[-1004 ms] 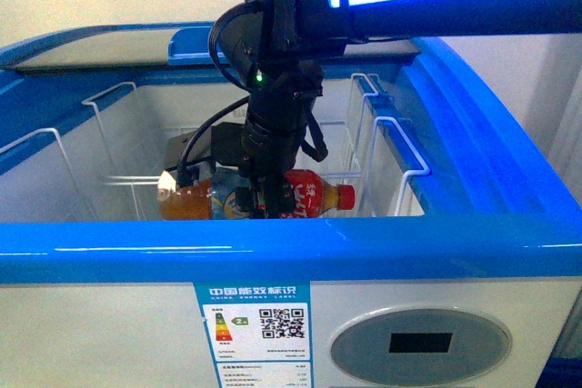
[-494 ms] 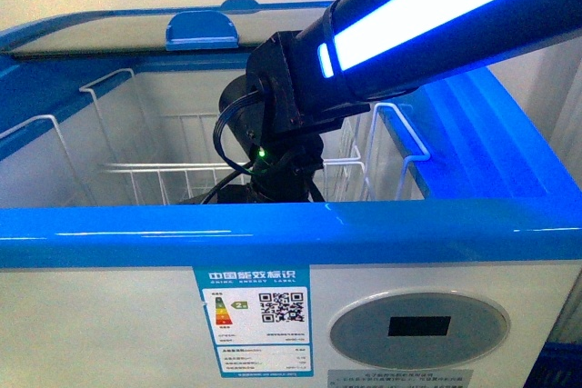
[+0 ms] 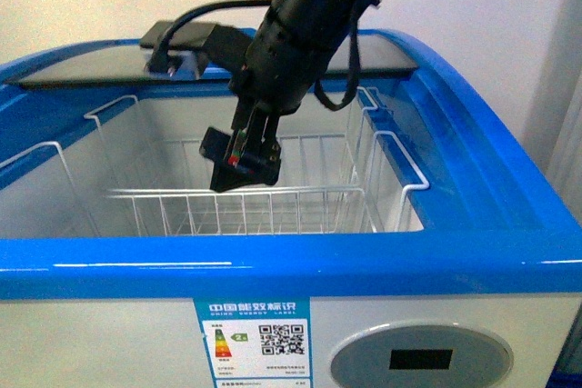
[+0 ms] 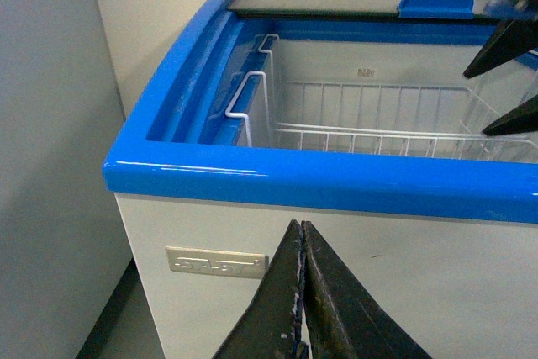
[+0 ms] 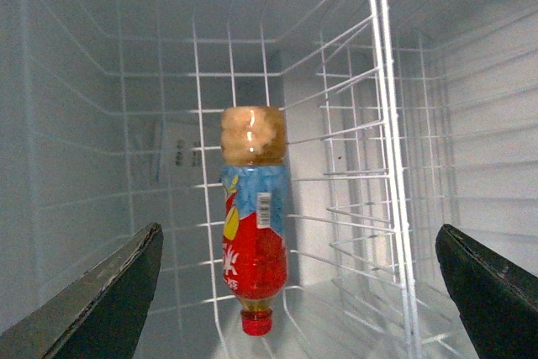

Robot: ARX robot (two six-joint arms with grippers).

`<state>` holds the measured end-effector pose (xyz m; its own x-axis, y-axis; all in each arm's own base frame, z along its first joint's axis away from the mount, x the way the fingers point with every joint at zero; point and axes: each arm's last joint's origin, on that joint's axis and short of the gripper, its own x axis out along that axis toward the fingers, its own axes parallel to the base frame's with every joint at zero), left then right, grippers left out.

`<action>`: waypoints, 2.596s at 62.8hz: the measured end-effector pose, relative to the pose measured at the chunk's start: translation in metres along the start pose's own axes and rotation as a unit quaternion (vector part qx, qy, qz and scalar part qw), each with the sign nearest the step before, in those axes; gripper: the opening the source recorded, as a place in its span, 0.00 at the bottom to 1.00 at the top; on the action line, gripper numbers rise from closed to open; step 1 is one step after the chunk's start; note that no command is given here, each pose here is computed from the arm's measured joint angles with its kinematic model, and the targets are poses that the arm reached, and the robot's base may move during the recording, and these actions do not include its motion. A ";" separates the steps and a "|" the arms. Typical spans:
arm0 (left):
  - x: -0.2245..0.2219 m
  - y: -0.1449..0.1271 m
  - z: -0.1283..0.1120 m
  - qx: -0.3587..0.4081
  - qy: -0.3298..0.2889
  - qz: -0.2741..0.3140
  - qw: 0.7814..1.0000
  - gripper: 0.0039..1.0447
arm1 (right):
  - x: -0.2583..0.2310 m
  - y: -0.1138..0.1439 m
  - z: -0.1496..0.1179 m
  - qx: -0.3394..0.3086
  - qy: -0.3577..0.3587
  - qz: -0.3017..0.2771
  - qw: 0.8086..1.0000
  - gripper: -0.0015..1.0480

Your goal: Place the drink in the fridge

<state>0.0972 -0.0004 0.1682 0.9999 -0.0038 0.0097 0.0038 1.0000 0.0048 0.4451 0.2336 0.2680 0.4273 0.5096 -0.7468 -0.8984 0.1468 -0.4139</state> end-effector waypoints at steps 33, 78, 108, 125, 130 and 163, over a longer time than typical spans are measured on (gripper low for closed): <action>0.000 0.000 0.000 0.000 0.000 0.000 1.000 0.02 | -0.210 -0.022 -0.093 0.315 -0.074 -0.336 0.884 0.93; 0.000 0.000 0.000 0.000 0.000 0.000 1.000 0.02 | -0.211 0.231 -0.188 0.432 -0.220 -0.487 0.727 0.03; 0.000 0.000 0.000 0.000 0.000 0.000 1.000 0.02 | -0.194 0.276 -0.206 0.432 -0.221 -0.487 0.726 0.03; 0.000 0.000 0.000 0.000 0.000 0.000 1.000 0.02 | -0.191 0.287 -0.210 0.433 -0.219 -0.486 0.727 0.03; 0.000 0.000 0.000 0.000 0.000 0.000 1.000 0.02 | -0.191 0.290 -0.211 0.432 -0.220 -0.487 0.726 0.03; 0.000 0.000 0.000 0.000 0.000 0.000 1.000 0.02 | -0.190 0.306 -0.214 0.428 -0.227 -0.491 0.724 0.03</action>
<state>0.0972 -0.0004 0.1682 0.9999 -0.0038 0.0097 0.0038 1.0000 0.0048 0.1105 0.0000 0.1718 0.9998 0.0004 0.0174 -0.0002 0.9999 -0.0101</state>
